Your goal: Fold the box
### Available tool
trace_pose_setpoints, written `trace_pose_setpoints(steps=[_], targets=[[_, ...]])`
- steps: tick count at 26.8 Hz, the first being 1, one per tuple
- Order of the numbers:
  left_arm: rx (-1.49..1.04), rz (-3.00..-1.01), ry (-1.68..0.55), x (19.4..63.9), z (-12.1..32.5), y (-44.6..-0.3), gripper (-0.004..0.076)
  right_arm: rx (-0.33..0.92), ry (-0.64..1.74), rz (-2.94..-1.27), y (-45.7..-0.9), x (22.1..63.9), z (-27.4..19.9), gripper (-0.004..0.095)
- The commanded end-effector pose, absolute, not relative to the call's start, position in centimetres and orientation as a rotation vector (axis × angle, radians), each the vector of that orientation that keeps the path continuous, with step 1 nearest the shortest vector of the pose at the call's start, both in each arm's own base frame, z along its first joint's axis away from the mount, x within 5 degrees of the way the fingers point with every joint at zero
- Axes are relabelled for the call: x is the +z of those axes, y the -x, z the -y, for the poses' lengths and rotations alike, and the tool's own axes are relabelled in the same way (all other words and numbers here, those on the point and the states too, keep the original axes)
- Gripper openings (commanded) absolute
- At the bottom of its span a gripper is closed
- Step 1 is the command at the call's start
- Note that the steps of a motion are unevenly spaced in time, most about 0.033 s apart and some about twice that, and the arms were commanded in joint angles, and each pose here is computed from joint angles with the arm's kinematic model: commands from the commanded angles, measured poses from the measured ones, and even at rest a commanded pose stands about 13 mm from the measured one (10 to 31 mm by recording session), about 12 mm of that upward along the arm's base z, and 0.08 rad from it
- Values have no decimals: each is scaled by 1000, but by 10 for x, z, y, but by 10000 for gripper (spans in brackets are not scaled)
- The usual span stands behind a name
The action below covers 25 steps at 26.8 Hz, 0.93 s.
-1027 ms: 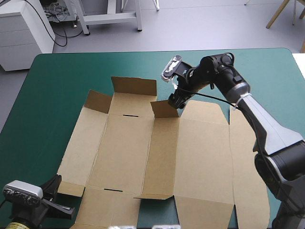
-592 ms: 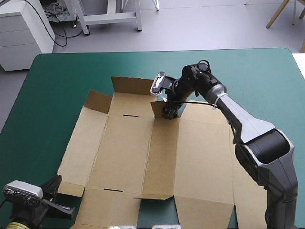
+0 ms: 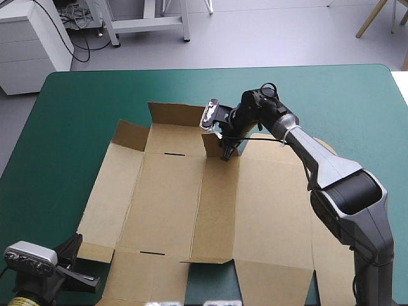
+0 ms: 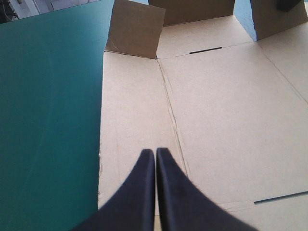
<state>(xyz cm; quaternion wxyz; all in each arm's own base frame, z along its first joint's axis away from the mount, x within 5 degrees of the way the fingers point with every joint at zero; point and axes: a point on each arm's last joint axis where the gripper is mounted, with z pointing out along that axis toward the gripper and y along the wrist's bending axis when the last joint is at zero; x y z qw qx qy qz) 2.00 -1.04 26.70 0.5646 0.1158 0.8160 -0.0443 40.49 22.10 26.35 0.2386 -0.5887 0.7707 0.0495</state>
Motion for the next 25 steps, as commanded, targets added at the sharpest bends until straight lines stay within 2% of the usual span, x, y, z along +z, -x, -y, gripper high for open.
trace_pose_setpoints(steps=[1,7,10,16,20,25], targets=[[-119,-1832,-254,283,11,-21,-10,108,1546,-1994,-401,303,-220,-22],[-119,-1832,-254,283,11,-21,-10,159,1435,-1985,-404,307,-225,-19],[-119,-1832,-254,283,11,-21,-10,142,1445,-1952,-405,308,-225,-19],[-119,-1832,-254,283,11,-21,-10,23,1764,-1711,-402,306,-225,-19],[-119,-1832,-254,283,11,-21,-10,63,1805,-1668,-399,307,-228,-19],[-119,-1832,-254,283,11,-21,-10,70,1976,-1548,-393,304,-228,-20]])
